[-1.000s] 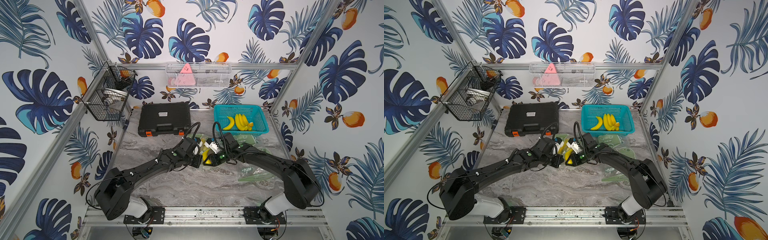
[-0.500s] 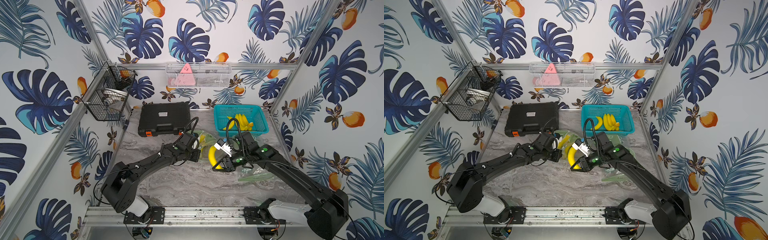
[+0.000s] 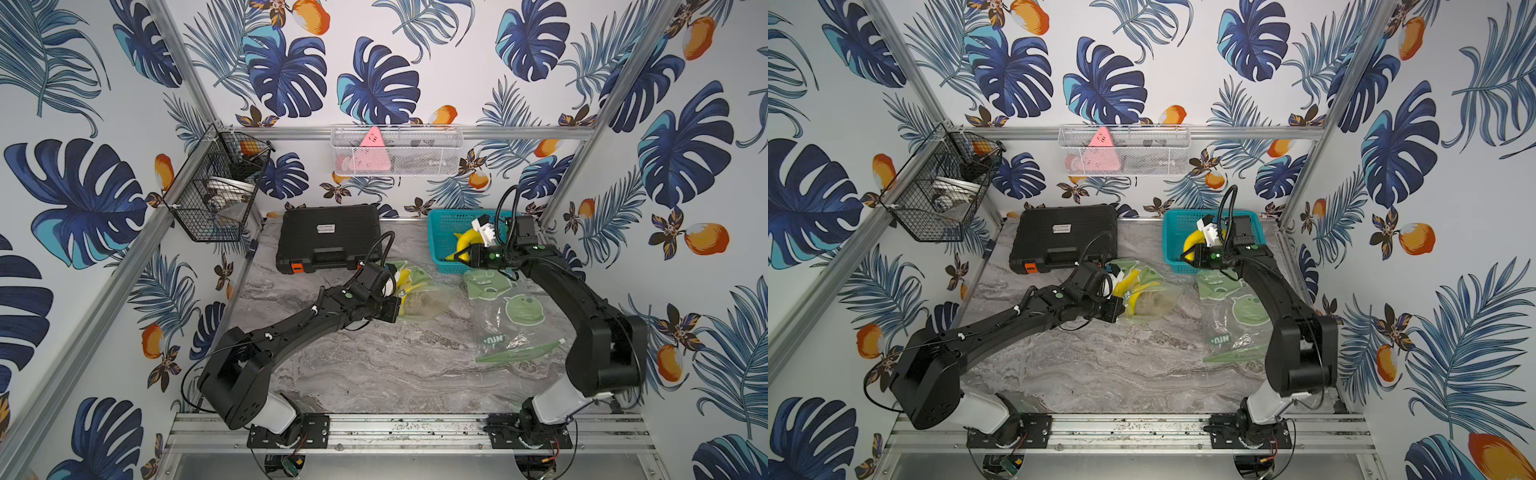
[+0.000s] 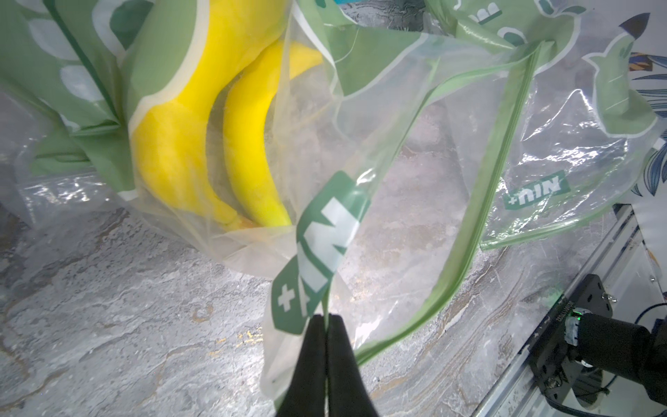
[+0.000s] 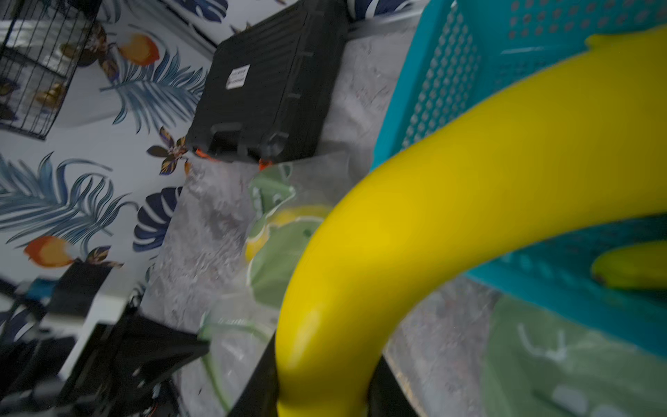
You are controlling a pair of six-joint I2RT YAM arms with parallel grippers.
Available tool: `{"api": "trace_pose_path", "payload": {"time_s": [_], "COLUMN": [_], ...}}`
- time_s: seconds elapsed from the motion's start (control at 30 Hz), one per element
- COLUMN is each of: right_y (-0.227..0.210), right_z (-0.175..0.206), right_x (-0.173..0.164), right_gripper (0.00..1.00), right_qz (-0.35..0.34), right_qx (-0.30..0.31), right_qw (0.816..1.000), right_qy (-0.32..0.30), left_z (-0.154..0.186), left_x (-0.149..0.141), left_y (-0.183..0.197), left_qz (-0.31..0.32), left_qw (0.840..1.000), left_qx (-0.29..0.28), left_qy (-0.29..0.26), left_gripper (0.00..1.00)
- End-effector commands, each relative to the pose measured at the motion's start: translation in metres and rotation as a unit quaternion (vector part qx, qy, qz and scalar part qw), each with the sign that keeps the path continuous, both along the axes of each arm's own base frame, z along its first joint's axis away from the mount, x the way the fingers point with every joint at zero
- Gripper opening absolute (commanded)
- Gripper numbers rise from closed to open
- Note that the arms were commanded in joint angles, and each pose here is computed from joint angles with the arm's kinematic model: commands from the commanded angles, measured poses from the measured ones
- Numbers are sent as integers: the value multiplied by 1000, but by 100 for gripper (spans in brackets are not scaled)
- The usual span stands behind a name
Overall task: Open the zip-top bag and take out the banana
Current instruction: Place the banana in the basket.
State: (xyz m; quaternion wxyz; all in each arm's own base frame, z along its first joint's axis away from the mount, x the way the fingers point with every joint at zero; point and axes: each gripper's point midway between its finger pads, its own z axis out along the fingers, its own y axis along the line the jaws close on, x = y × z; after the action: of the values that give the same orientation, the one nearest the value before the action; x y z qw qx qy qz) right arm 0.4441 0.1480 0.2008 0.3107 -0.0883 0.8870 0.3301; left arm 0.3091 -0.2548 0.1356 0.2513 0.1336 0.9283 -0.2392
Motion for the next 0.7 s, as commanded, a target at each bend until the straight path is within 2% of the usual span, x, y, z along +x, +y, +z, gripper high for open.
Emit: {"api": "trace_pose_path", "payload": {"time_s": [0.0, 0.07, 0.1, 0.17, 0.2, 0.27, 0.3, 0.4, 0.53, 0.6, 0.67], "right_y": [-11, -15, -16, -14, -13, -15, -17, -22, -3, 18, 39], "right_z": [-10, -31, -42, -59, -63, -34, -21, 20, 54, 42, 25], "right_x": [49, 65, 69, 69, 69, 60, 54, 16, -57, -98, -135], "right_gripper": [20, 25, 33, 65, 74, 86, 89, 91, 84, 80, 69], "right_qz": [-24, -32, -35, -19, -20, -42, -53, -65, -41, -13, 14], "right_qx": [-36, -41, -43, -45, -46, -33, -25, -19, -37, -61, -58], "right_qw": [998, 998, 998, 998, 998, 998, 997, 994, 991, 992, 995], "right_qy": [-48, -31, -10, 29, 34, -15, -41, -86, -119, -109, -77], "left_z": [7, 5, 5, 4, 5, 6, 6, 5, -1, -3, -3], "left_x": [3, 2, 2, 1, 1, 2, 1, 0, -1, -1, 1], "left_y": [-5, -6, -6, -6, -6, -5, -4, -4, -3, -4, -3], "left_qz": [-3, -1, 0, 0, -1, 0, -1, 0, 2, 1, 7], "left_qw": [1000, 1000, 1000, 1000, 1000, 1000, 1000, 1000, 1000, 1000, 1000], "left_qx": [-19, -25, -26, -25, -24, -20, -18, -19, -14, -14, -15], "left_qy": [-11, -6, -4, -4, -5, -6, -6, -4, 6, 7, 7], "left_gripper": [0, 0, 0, 0, 0, 0, 0, 0, 0, 0, 0]}}
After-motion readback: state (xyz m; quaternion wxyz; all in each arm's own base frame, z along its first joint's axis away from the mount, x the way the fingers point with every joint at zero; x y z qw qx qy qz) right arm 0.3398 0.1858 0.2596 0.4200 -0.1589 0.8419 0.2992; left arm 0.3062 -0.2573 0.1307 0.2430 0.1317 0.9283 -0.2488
